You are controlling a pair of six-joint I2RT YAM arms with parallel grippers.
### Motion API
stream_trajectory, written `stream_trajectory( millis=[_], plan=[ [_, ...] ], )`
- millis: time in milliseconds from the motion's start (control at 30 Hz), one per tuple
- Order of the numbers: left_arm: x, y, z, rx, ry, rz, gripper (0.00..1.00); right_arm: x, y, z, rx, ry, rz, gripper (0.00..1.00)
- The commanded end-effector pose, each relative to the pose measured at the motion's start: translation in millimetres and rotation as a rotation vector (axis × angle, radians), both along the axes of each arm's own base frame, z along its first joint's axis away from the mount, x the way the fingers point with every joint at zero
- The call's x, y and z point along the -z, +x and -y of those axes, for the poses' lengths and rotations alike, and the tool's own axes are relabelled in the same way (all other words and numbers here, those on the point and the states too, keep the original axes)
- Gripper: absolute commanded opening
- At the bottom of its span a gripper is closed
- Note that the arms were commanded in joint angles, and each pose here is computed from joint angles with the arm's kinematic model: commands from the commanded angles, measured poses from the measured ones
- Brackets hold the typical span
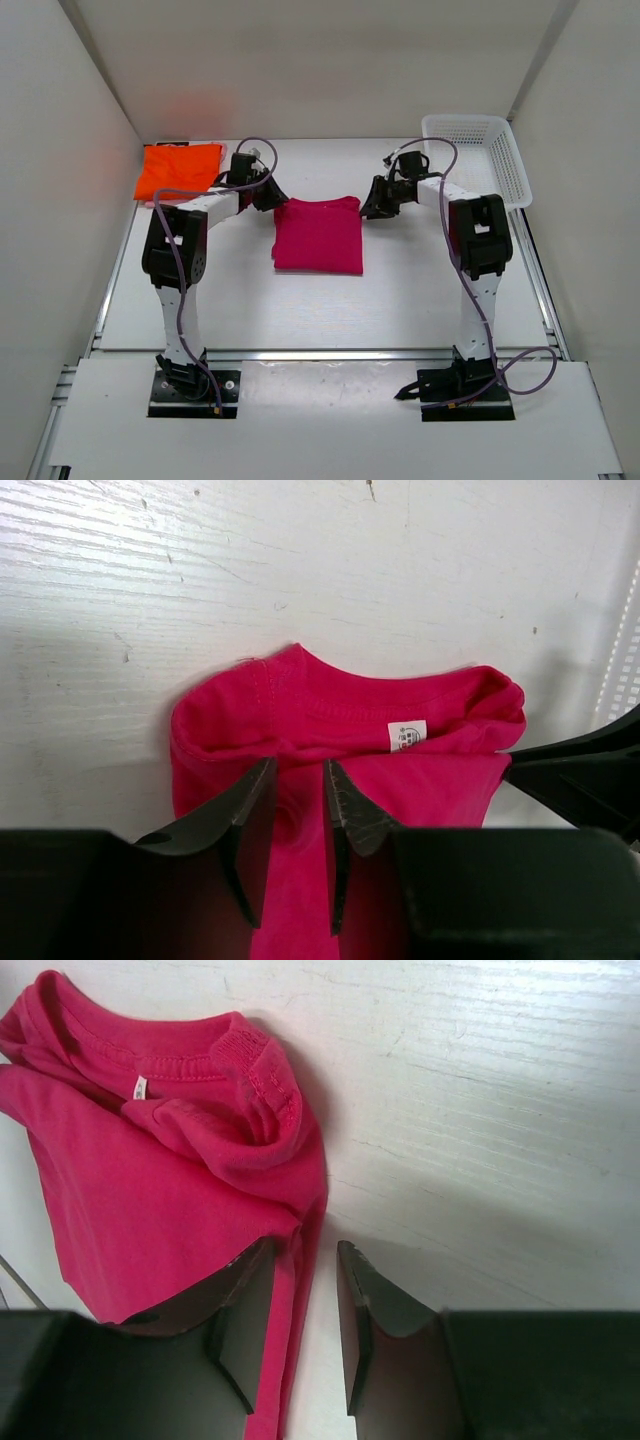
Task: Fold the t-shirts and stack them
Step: Put the neatly folded tshirt into the corner of the board with the left arm
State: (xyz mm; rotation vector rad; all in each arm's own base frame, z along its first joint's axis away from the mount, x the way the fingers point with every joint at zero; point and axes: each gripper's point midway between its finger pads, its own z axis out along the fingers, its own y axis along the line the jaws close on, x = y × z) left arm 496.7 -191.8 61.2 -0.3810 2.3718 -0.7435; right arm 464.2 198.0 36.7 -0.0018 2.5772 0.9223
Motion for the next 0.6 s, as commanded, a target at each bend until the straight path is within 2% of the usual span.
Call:
stream_trajectory(
  millis=[0, 67, 267, 333, 367, 467, 567],
  plan=[
    [-20.4, -1.3, 8.3, 0.024, -0.020, 0.024, 0.35, -12.9, 12.1, -10.6, -0.024, 0.035, 0.049, 0.29],
    [-11.3, -2.6, 9.0, 0.028, -0.005, -0.012, 0.36, -10.2, 13.0, -14.9, -0.037, 0.040, 0.054, 0.29],
    [-2.2, -4.2, 4.8, 0.032, 0.010, -0.073, 0.40, -10.3, 14.2, -21.2, -0.060, 0.061, 0.057, 0.18],
    [-1.2, -4.8, 5.5, 0.039, 0.014, -0.075, 0.32, -10.8, 13.3, -23.2, -0.061, 0.061, 0.054, 0.09],
    [-2.7, -3.5, 5.3, 0.037, 0.020, -0.071, 0.22, -12.9, 14.9, -23.9, -0.064, 0.069, 0.063, 0.03],
    [-0.5, -2.1, 7.1, 0.044, 0.030, -0.075, 0.00, -21.9, 13.7, -24.4, -0.072, 0.081, 0.079, 0.00],
    [-3.0, -3.6, 6.6, 0.046, 0.038, -0.078, 0.00, -25.9, 11.0, -22.6, -0.069, 0.068, 0.088, 0.00]
  ],
)
